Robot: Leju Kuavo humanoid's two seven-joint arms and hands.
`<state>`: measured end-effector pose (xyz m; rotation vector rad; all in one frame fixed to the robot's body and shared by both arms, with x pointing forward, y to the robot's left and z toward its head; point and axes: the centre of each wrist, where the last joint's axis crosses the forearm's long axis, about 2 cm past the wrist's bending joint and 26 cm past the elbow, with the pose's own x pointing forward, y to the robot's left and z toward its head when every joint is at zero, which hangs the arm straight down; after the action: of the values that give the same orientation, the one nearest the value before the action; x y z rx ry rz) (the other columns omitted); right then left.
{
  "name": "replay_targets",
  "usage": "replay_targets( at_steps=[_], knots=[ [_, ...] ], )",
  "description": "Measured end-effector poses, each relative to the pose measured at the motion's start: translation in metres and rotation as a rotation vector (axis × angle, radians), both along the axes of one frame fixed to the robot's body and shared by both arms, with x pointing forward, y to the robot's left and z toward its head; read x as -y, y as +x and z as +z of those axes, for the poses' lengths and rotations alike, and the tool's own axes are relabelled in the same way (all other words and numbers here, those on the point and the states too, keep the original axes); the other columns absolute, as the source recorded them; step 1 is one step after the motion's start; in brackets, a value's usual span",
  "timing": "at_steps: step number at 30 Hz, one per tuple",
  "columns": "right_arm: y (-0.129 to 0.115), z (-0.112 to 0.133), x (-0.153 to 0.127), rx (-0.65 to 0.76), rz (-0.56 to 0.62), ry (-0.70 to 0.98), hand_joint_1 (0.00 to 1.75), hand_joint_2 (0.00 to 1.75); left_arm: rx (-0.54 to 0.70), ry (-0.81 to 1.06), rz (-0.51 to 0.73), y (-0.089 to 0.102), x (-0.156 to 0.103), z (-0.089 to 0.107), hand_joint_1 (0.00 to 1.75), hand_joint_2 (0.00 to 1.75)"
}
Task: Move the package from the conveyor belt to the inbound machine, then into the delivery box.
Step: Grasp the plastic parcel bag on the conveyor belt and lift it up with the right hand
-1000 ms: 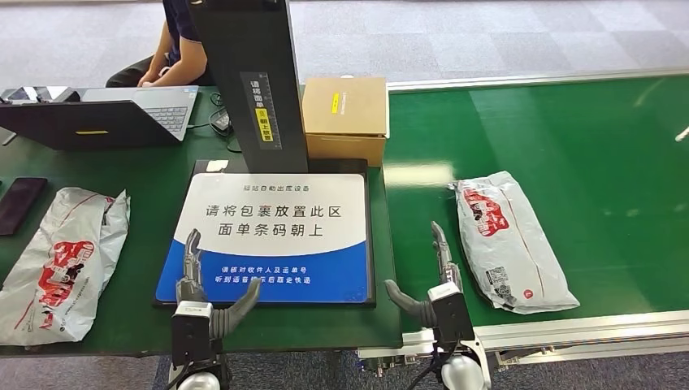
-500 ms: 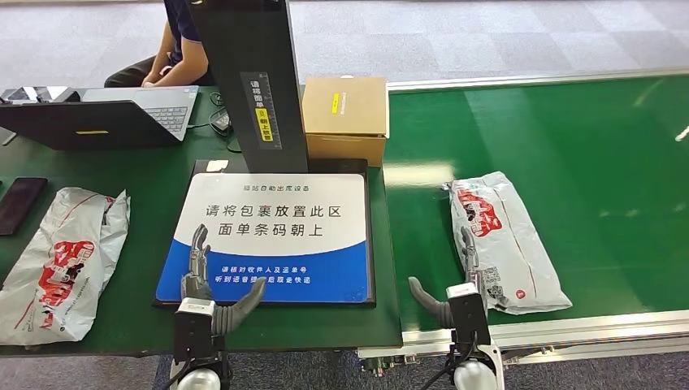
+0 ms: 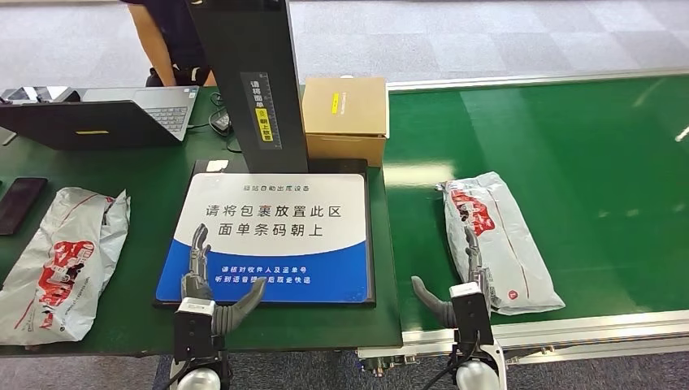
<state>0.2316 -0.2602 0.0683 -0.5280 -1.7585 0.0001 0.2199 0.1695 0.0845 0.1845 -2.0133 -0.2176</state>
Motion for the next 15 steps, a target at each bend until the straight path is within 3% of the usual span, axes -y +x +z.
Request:
replay_targets(
  at_steps=[10, 15],
  knots=[
    [-0.001, 0.0, 0.029, -0.052, -0.224, -0.241, 0.0, 1.75, -0.016, 0.014, -0.052, 0.005, 0.001, 0.004, 0.0, 1.75],
    [0.001, 0.0, 0.035, -0.102, -0.281, -0.333, 0.0, 1.75, -0.019, 0.019, -0.084, 0.011, 0.001, 0.006, 0.0, 1.75]
  ],
)
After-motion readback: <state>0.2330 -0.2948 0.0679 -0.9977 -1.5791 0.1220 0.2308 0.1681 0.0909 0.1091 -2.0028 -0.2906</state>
